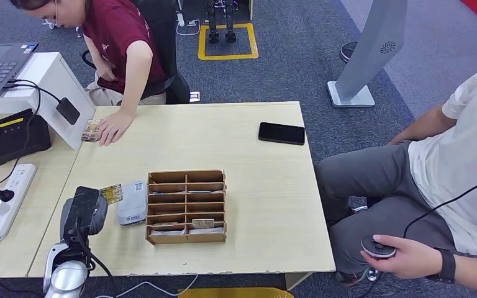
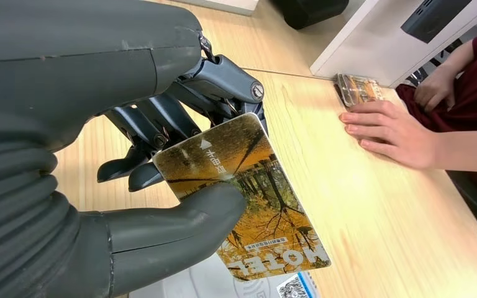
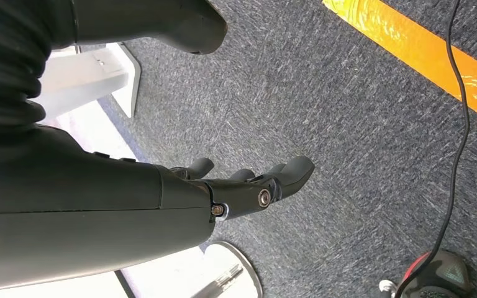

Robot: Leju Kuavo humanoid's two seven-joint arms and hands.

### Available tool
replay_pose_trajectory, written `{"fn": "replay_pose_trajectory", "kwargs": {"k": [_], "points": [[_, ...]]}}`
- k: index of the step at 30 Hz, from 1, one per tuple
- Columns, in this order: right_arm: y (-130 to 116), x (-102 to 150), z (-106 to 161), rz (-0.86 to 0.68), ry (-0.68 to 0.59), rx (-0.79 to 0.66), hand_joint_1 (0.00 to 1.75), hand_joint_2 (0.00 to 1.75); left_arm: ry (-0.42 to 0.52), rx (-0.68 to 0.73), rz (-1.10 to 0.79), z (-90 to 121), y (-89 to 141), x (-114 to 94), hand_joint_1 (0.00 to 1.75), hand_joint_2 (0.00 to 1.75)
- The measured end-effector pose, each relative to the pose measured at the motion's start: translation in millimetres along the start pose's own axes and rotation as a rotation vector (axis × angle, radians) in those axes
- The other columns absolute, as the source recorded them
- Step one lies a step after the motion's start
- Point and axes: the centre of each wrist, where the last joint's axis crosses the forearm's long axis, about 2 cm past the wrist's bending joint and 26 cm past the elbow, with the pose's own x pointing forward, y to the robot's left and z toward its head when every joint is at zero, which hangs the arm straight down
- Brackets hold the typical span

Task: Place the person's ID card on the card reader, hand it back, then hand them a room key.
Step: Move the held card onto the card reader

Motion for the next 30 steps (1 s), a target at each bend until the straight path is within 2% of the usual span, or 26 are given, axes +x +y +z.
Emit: {"fn": "replay_pose_trajectory", "kwargs": {"k": [19, 30], "points": [[1.8, 3.4, 0.4, 0.014, -0.004, 0.005, 0.00, 1.75, 0.067, -0.053, -0.047, 3.6, -23.0, -6.7, 1.75, 1.75], [2.3, 5.9, 0.4, 0.026, -0.013, 0.008, 0.00, 1.75, 0.084, -0.021, -0.175, -2.4, -28.9, -7.6, 1.75, 1.75]]}}
